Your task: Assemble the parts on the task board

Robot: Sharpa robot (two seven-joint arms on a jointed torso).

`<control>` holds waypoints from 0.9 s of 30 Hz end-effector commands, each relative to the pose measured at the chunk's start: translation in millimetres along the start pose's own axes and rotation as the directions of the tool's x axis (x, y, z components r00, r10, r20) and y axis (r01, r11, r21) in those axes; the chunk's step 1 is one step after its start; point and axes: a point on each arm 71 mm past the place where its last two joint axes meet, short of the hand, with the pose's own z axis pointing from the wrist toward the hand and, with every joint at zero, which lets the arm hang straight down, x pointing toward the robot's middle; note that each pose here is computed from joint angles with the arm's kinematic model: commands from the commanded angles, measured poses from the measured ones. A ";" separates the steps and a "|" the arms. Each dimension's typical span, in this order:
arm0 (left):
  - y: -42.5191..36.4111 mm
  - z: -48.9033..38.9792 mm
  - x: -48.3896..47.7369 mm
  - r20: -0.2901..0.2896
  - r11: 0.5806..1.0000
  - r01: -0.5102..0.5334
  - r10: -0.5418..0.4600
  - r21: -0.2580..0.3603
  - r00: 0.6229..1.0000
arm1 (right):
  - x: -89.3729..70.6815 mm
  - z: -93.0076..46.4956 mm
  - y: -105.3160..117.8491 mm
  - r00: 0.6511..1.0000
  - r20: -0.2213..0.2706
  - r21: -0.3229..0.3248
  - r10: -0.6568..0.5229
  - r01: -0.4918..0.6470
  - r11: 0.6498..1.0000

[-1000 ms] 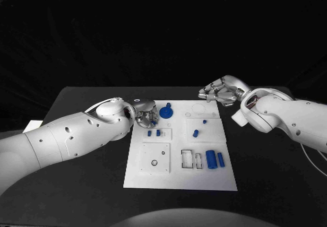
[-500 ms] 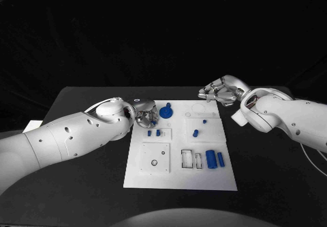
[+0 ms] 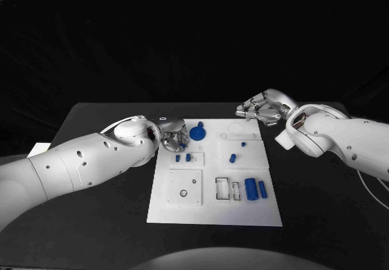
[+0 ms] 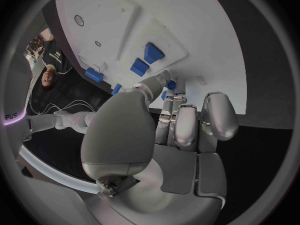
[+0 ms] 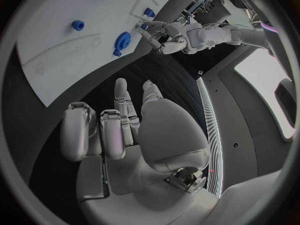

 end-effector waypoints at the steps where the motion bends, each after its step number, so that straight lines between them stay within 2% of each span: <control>1: -4.7 0.5 0.2 -0.003 1.000 0.007 -0.006 0.027 1.000 | 1.2 0.1 0.9 1.000 -0.009 -0.010 0.000 0.000 1.000; 27: -5.5 0.8 -0.4 0.006 1.000 0.007 -0.008 0.027 1.000 | 1.0 0.1 0.8 1.000 -0.007 -0.009 0.000 -0.001 1.000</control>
